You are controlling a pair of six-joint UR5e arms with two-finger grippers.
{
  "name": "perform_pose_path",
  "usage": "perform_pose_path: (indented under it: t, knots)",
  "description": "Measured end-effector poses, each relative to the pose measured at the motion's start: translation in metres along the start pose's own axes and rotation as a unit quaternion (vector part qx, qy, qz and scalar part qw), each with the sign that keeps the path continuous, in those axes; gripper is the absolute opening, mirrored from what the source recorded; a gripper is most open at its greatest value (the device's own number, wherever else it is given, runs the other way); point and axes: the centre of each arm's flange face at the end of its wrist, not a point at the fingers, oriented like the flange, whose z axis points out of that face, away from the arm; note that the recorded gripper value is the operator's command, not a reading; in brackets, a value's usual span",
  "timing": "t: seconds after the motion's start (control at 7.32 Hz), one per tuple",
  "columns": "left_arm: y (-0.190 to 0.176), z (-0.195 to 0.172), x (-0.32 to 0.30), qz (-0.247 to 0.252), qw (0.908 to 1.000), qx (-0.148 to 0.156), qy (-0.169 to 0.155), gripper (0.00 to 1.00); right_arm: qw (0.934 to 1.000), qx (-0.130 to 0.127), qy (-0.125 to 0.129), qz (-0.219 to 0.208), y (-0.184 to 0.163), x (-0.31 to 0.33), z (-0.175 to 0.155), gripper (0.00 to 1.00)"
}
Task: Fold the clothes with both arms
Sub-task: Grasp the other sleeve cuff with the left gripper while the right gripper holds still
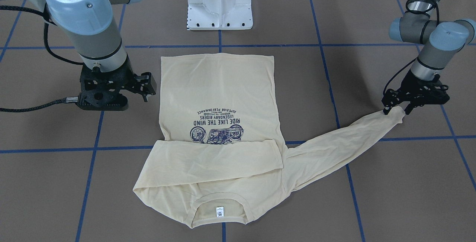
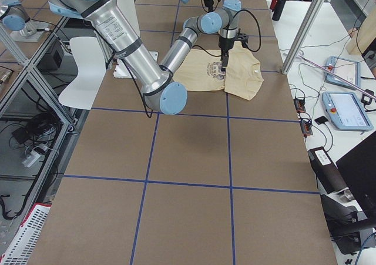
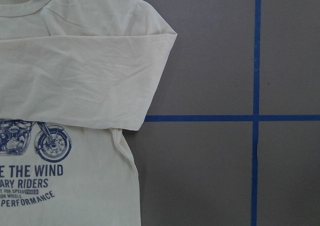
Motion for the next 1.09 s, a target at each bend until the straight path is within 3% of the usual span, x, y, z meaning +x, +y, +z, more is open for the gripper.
perform_pose_path:
  t: [0.14,0.68,1.09]
  knots:
    - [0.0002,0.0000,-0.0002,0.002,1.0000,0.000,0.000,0.77,1.0000,0.001,-0.001,-0.001,-0.0002,-0.0003,0.0000,1.00]
    - [-0.0012,-0.0027,0.0036,0.004,1.0000,0.001,0.003,0.00,1.0000,0.002,-0.003,-0.001,-0.0010,0.0012,0.0000,1.00]
    - [-0.0031,-0.0098,0.0096,0.006,0.9999,0.004,0.010,0.00,1.0000,0.002,-0.002,0.000,-0.0015,0.0033,0.0004,1.00]
